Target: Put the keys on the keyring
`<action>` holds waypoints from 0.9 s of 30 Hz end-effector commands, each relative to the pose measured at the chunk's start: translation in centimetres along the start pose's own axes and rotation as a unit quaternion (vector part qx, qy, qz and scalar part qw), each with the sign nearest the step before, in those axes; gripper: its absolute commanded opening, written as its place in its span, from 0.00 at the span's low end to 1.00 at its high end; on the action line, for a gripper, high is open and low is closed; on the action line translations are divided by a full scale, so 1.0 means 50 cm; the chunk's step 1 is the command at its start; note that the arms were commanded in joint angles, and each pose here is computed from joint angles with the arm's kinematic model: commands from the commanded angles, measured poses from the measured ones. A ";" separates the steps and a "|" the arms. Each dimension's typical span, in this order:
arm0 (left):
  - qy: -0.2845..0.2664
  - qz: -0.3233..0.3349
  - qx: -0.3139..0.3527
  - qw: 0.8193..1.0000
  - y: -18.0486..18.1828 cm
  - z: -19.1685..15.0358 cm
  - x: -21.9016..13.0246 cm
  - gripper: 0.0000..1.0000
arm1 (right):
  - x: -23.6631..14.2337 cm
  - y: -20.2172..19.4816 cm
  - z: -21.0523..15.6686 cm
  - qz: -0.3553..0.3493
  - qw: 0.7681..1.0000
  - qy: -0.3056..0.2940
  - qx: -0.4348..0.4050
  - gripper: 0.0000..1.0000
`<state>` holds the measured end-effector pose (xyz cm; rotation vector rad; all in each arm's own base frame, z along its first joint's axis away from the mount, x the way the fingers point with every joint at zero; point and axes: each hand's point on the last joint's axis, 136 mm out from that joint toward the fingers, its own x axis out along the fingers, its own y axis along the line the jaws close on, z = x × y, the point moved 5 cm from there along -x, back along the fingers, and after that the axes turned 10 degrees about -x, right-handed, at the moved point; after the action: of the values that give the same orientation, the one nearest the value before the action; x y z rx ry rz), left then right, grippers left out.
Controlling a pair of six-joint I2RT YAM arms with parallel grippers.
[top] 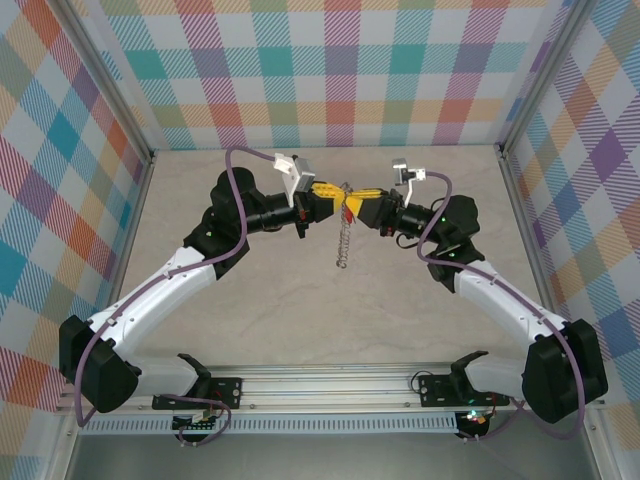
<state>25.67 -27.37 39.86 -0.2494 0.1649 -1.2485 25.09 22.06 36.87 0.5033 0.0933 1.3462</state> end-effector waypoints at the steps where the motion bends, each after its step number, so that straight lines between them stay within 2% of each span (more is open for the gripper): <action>1: -0.028 -0.010 0.017 0.999 -0.011 0.026 -0.007 0.00 | 0.006 0.028 0.030 0.028 0.999 -0.015 -0.033 0.10; 4: -0.029 -0.011 0.016 0.999 -0.011 0.025 -0.008 0.00 | 0.005 0.029 0.030 0.025 0.999 -0.016 -0.034 0.00; 10: -0.026 -0.004 0.011 1.000 -0.008 0.022 -0.008 0.00 | -0.002 0.028 0.029 0.005 0.999 -0.019 -0.033 0.00; 16: -0.016 0.027 0.008 0.999 0.001 0.021 -0.017 0.00 | -0.009 0.029 0.027 -0.024 0.999 0.002 -0.028 0.00; 23: -0.001 0.051 0.016 0.999 0.008 0.022 -0.038 0.25 | -0.007 0.024 0.011 -0.043 0.997 0.064 -0.019 0.00; 27: 0.019 0.056 0.020 0.998 0.014 0.021 -0.051 0.33 | -0.002 0.012 0.001 -0.044 0.994 0.099 -0.019 0.00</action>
<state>26.25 -25.66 39.08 -0.2146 0.2144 -1.1496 24.71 21.96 36.66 0.4034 0.2468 1.2781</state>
